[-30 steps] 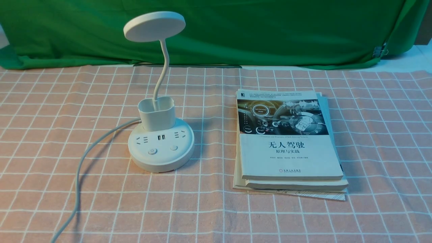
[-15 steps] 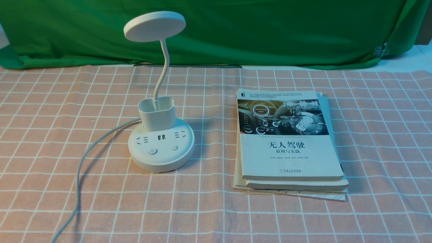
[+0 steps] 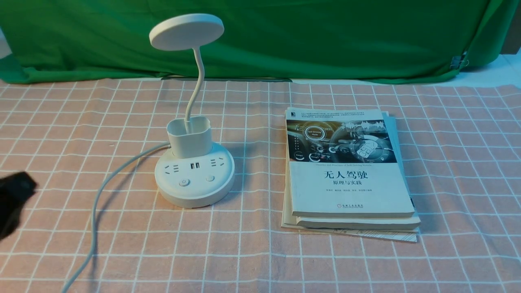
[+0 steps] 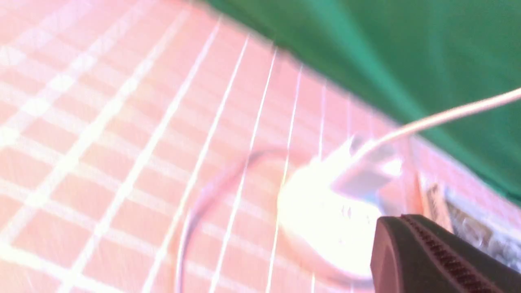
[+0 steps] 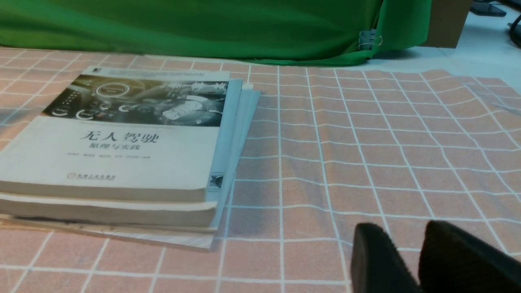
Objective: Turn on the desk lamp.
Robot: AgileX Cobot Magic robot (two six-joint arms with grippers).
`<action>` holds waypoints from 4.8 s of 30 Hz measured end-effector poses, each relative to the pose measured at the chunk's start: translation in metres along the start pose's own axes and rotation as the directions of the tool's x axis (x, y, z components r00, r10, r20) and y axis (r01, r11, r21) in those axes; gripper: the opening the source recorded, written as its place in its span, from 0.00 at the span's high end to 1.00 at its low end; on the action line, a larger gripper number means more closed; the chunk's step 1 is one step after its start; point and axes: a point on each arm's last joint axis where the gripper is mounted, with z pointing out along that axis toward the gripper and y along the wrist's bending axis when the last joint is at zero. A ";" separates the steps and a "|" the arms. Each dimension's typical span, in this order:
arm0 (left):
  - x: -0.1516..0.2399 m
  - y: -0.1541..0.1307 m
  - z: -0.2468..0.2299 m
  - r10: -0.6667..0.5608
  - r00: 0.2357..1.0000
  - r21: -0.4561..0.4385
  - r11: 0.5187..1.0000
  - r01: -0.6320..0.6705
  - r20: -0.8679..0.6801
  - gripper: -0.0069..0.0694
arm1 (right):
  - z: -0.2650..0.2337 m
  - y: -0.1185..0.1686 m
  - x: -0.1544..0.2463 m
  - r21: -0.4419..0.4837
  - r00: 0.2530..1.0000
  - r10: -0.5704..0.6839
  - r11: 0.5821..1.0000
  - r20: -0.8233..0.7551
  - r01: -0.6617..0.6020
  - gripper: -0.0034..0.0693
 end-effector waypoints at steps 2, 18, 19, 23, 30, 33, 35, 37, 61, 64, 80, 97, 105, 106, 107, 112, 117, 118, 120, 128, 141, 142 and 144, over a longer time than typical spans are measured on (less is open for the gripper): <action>0.006 0.001 0.022 -0.020 0.993 -0.036 0.999 0.016 -0.115 0.91 | 0.000 0.000 0.000 0.000 1.000 0.000 1.000 0.000 0.000 0.62; 0.023 -0.066 0.156 0.255 0.737 0.203 0.966 -0.161 -0.626 0.91 | 0.000 0.000 0.000 0.000 1.000 0.000 1.000 0.000 0.000 0.62; 0.023 -0.073 0.162 0.290 0.732 0.215 0.956 -0.198 -0.617 0.91 | 0.000 0.000 0.000 0.000 1.000 0.000 1.000 0.000 0.000 0.62; 0.034 -0.091 0.186 0.413 0.681 0.211 0.907 -0.363 -0.604 0.91 | 0.000 0.000 0.000 0.000 1.000 0.000 1.000 0.000 0.000 0.62; 0.054 -0.099 0.224 0.523 0.614 0.195 0.832 -0.520 -0.591 0.91 | 0.000 0.000 0.000 0.000 1.000 0.000 1.000 0.000 0.000 0.62; 0.060 -0.097 0.237 0.535 0.616 0.193 0.823 -0.534 -0.578 0.91 | 0.000 0.000 0.000 0.000 1.000 0.000 1.000 0.000 0.000 0.62; 0.064 -0.094 0.242 0.530 0.615 0.188 0.825 -0.533 -0.584 0.91 | 0.000 0.000 0.000 0.000 1.000 0.000 1.000 0.000 0.000 0.62; 0.065 -0.095 0.244 0.533 0.618 0.188 0.824 -0.534 -0.578 0.91 | 0.000 0.000 0.000 0.000 1.000 0.000 1.000 0.000 0.000 0.62; 0.042 -0.103 0.182 0.404 0.725 0.155 0.909 -0.388 -0.558 0.91 | 0.000 0.000 0.000 0.000 1.000 0.000 1.000 0.000 0.000 0.63; 0.050 -0.087 0.156 0.367 0.716 0.134 0.923 -0.361 -0.595 0.91 | 0.000 0.000 0.000 0.000 1.000 0.000 1.000 0.000 0.000 0.63; 0.000 -0.049 -0.046 0.588 0.808 0.290 0.766 -0.573 0.042 0.91 | 0.000 0.000 0.000 0.000 1.000 0.000 1.000 0.000 0.000 0.63; 0.009 -0.025 -0.084 0.559 0.803 0.299 0.746 -0.595 0.205 0.91 | 0.000 0.000 0.000 0.000 1.000 0.000 1.000 0.000 0.000 0.63; 0.008 -0.019 -0.081 0.661 0.713 0.211 0.681 -0.701 0.235 0.91 | 0.000 0.000 0.000 0.000 1.000 0.000 1.000 0.000 0.000 0.63; 0.008 -0.014 -0.081 0.685 0.683 0.164 0.666 -0.728 0.252 0.91 | 0.000 0.000 0.000 0.000 1.000 0.000 1.000 0.000 0.000 0.63; 0.008 -0.014 -0.081 0.687 0.681 0.162 0.664 -0.730 0.252 0.91 | 0.000 0.000 0.000 0.000 1.000 0.000 1.000 0.000 0.000 0.63; 0.015 0.004 -0.081 0.623 0.689 0.032 0.733 -0.680 0.369 0.91 | 0.000 0.000 0.000 0.000 1.000 0.000 1.000 0.000 0.000 0.63; 0.031 0.025 -0.074 0.557 0.644 -0.072 0.783 -0.618 0.524 0.91 | 0.000 0.000 0.000 0.000 1.000 0.000 1.000 0.000 0.000 0.63; 0.037 0.031 -0.071 0.549 0.629 -0.089 0.788 -0.610 0.550 0.91 | 0.000 0.000 0.000 0.000 1.000 0.000 1.000 0.000 0.000 0.63; 0.046 0.039 -0.066 0.544 0.611 -0.107 0.791 -0.603 0.575 0.91 | 0.000 0.000 0.000 0.000 1.000 0.000 1.000 0.000 0.000 0.63; 0.078 0.068 -0.049 0.548 0.800 -0.118 0.836 -0.536 0.244 0.91 | 0.000 0.000 0.000 0.000 1.000 0.000 1.000 0.000 0.000 0.63; 0.081 0.068 -0.048 0.492 0.839 -0.082 0.870 -0.487 0.232 0.91 | 0.000 0.000 0.000 0.000 1.000 0.000 1.000 0.000 0.000 0.63; 0.081 0.068 -0.048 0.494 0.838 -0.082 0.868 -0.489 0.233 0.91 | 0.000 0.000 0.000 0.000 1.000 0.000 1.000 0.000 0.000 0.63; 0.081 0.068 -0.048 0.508 0.829 -0.086 0.860 -0.503 0.233 0.91 | 0.000 0.000 0.000 0.000 1.000 0.000 1.000 0.000 0.000 0.63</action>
